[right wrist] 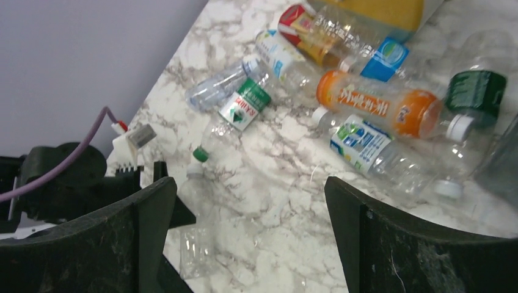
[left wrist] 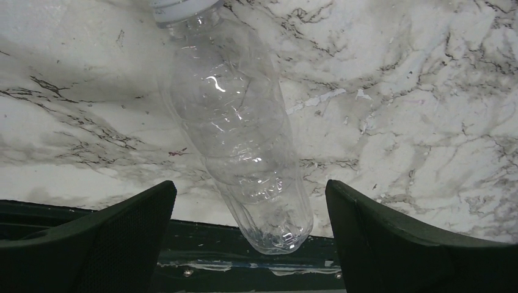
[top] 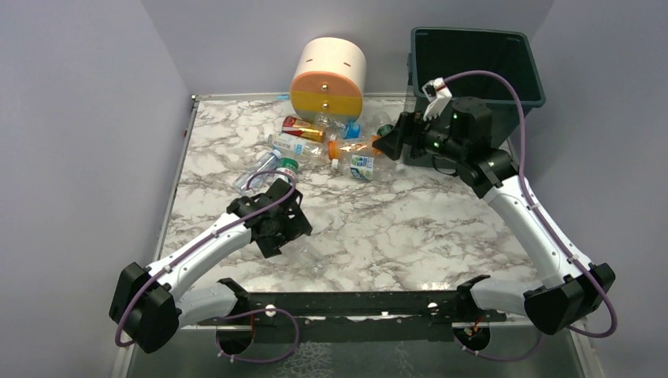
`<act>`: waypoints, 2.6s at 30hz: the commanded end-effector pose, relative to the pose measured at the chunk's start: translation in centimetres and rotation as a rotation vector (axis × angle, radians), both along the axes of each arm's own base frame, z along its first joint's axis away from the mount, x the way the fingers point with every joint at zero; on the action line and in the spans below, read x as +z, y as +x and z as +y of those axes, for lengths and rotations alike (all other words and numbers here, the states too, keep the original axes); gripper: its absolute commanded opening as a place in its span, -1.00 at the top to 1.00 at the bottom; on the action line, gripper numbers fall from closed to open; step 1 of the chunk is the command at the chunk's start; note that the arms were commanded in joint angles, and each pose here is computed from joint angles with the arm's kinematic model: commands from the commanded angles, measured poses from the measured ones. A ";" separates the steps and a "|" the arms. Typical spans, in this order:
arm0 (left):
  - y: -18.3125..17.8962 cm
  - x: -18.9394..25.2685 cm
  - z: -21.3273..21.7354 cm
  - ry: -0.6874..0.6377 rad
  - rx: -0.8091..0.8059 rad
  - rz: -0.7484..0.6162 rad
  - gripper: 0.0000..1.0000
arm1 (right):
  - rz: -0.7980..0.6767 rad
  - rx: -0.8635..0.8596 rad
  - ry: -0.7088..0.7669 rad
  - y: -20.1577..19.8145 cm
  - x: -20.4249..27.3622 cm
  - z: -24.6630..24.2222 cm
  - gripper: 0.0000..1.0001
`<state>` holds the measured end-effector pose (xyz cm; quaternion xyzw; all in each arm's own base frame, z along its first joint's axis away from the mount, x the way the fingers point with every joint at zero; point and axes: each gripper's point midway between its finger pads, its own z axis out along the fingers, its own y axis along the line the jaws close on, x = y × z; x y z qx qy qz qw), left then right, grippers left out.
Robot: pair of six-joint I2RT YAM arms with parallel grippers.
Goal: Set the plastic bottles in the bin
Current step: Pick up the plastic bottle at the center of the board.
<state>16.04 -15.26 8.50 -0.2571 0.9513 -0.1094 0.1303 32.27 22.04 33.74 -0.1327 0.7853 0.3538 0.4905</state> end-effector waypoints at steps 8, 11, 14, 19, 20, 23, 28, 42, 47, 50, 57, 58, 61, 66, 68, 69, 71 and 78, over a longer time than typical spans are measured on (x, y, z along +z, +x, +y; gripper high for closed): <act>-0.3 -2.1 1.2 0.061 0.104 0.048 -0.98 | 0.052 0.055 -0.018 -3.2 -3.3 1.3 -0.87; -0.3 -2.9 1.3 0.082 0.104 0.068 -0.98 | 0.060 0.058 -0.023 -3.4 -3.8 1.3 -0.87; -0.3 -3.6 1.4 0.104 0.105 0.081 -0.98 | 0.067 0.060 -0.027 -3.6 -4.1 1.3 -0.87; -0.1 -4.4 1.7 0.128 0.137 0.087 -0.98 | 0.082 0.063 -0.031 -3.9 -4.8 1.3 -0.87; 0.0 -4.5 1.7 0.129 0.145 0.086 -0.98 | 0.086 0.062 -0.031 -4.0 -4.9 1.3 -0.87; 0.2 -5.0 1.8 0.135 0.163 0.087 -0.98 | 0.096 0.064 -0.036 -4.2 -5.5 1.3 -0.87; 0.7 -5.3 1.6 0.136 0.167 0.079 -0.96 | 0.113 0.068 -0.047 -4.5 -6.2 1.3 -0.86; 2.3 -3.7 0.8 0.103 0.148 0.005 -0.36 | 0.158 0.076 -0.065 -5.3 -8.3 1.1 -0.86; 3.5 -1.0 0.1 0.051 0.123 -0.088 -0.15 | 0.170 0.080 -0.065 -5.5 -8.8 1.2 -0.86; 4.4 0.9 -0.1 0.028 0.115 -0.152 -0.15 | 0.175 0.086 -0.063 -5.5 -8.9 1.3 -0.86; 6.7 5.4 -2.1 -0.049 0.038 -0.273 -0.15 | 0.194 0.135 -0.032 -6.2 -8.7 2.1 -0.86; 7.2 6.3 -2.4 -0.056 0.019 -0.302 -0.15 | 0.199 0.150 -0.021 -6.4 -8.6 2.4 -0.86; 8.5 8.8 -3.2 -0.090 -0.031 -0.399 -0.15 | 0.219 0.205 0.025 -7.2 -8.2 3.2 -0.87; 10.0 13.1 -5.4 -0.206 -0.121 -0.577 -0.15 | 0.251 0.329 0.123 -9.3 -7.3 4.6 -0.89; 10.3 14.7 -6.3 -0.255 -0.165 -0.643 -0.15 | 0.261 0.368 0.154 -10.1 -7.0 4.9 -0.90; 10.4 15.4 -6.6 -0.275 -0.182 -0.670 -0.15 | 0.263 0.384 0.166 -10.3 -6.9 5.1 -0.90; 10.7 16.4 -7.2 -0.298 -0.207 -0.705 -0.15 | 0.263 0.415 0.185 -10.9 -6.6 5.3 -0.92; 11.0 19.3 -9.3 -0.395 -0.287 -0.779 -0.15 | 0.242 0.532 0.267 -12.8 -5.5 5.8 -0.96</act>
